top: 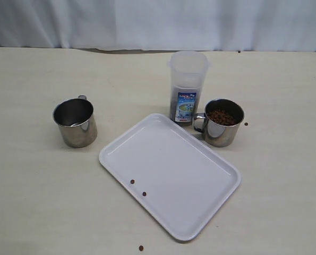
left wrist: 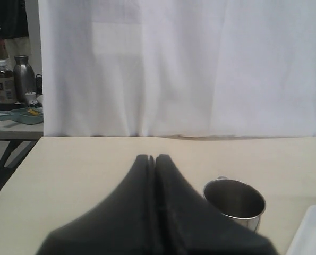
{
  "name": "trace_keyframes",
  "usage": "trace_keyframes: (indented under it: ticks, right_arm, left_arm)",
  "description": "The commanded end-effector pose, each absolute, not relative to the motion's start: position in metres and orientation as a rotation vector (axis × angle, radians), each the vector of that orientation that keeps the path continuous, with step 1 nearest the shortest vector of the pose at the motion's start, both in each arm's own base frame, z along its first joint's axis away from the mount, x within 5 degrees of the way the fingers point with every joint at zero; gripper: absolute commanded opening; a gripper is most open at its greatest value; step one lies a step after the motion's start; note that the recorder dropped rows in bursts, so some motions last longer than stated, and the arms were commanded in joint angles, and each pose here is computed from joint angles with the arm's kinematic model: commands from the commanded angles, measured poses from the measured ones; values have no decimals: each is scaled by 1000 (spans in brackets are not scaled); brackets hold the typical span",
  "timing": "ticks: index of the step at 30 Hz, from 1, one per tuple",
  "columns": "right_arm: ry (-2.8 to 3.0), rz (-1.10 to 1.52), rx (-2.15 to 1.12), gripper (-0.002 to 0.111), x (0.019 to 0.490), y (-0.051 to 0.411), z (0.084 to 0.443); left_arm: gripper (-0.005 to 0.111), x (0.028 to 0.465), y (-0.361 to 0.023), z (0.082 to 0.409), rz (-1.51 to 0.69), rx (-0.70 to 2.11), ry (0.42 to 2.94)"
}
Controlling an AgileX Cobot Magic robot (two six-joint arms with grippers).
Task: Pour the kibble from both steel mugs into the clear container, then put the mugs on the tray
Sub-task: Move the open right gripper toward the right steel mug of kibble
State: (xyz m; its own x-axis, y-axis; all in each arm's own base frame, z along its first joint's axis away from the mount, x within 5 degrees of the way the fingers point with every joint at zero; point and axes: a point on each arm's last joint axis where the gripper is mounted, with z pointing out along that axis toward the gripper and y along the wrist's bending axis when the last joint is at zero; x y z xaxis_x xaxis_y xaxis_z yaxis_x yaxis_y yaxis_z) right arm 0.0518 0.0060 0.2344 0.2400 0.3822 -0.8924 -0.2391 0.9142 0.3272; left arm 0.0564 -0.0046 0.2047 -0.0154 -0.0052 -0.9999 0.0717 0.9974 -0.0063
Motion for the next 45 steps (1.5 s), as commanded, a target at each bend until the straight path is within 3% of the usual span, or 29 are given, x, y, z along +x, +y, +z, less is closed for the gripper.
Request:
trace_keyframes:
  ticks: [1, 19, 36, 39, 45]
  right_arm:
    - [1400, 443, 95, 5, 62, 13, 225]
    - [1967, 458, -448, 5, 119, 55, 160]
    - [2201, 426, -368, 5, 160, 57, 117]
    - [2196, 428, -372, 11, 160, 57, 116]
    - [2121, 403, -456, 34, 162, 59, 120]
  left_arm:
    - [0, 56, -5, 204, -68, 56, 1582]
    - [0, 56, -5, 205, -58, 63, 1575]
    - [0, 56, -5, 205, -58, 63, 1575]
    - [0, 56, -5, 205, -58, 63, 1575]
    - [0, 56, -5, 204, -58, 63, 1581]
